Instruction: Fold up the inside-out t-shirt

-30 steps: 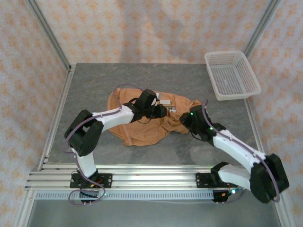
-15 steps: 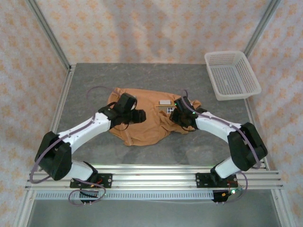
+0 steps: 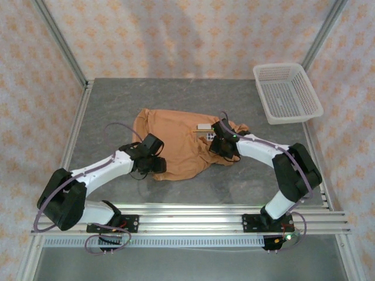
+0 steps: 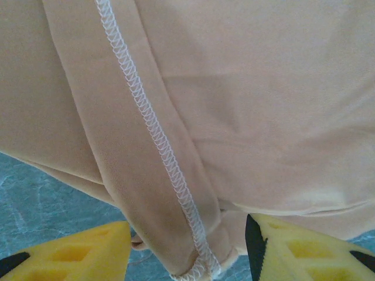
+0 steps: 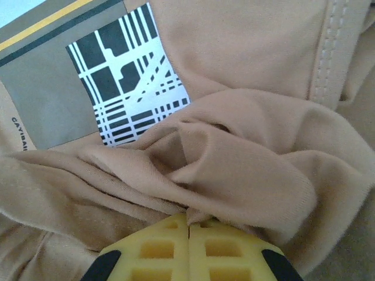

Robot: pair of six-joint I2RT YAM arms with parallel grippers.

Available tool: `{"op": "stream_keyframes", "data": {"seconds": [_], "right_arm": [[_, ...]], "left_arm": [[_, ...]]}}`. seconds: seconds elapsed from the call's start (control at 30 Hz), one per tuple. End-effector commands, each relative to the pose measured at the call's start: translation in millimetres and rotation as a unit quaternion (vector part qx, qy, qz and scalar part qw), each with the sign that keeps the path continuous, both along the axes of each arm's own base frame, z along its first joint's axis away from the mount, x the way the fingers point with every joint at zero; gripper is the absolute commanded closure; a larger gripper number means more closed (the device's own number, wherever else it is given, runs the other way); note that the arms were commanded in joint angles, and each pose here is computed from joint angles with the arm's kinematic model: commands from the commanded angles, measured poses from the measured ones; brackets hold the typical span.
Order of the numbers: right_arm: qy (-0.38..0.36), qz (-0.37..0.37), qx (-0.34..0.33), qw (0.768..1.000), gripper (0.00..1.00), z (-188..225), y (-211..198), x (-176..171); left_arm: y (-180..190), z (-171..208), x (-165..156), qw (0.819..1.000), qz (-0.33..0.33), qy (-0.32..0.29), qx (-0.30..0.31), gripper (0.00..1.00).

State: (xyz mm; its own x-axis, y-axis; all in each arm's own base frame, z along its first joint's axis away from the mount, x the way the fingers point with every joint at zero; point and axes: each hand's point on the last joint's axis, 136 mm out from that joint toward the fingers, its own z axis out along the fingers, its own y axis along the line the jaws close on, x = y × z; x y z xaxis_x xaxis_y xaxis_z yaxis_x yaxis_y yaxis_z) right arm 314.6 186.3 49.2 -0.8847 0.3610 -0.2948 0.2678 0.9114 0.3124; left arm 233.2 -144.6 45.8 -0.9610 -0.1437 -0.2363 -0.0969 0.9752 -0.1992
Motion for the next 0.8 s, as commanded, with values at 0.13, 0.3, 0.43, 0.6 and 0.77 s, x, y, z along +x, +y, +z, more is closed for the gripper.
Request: {"op": "stream_keyframes", "data": {"seconds": [0.13,0.3,0.43,0.6,0.77], "right_arm": [[-0.092,0.012,-0.030,0.995,1.00,90,-18,8],[-0.169,0.022,-0.053,0.984,1.00,170,-41,5],[-0.227,-0.001,-0.050,0.973,1.00,229,-66,3],[-0.290,-0.023,-0.022,0.957,1.00,293,-84,-6],[-0.361,-0.044,0.000,0.932,1.00,365,-99,-23]], "left_arm": [[-14,-23,13,1.000,0.010,0.008,-0.017,0.96],[11,39,38,0.997,0.038,-0.064,0.009,1.00],[49,101,53,0.989,0.086,-0.121,-0.002,1.00],[85,181,58,0.972,0.123,-0.197,-0.017,1.00],[106,282,46,0.943,0.144,-0.298,-0.036,1.00]]}}
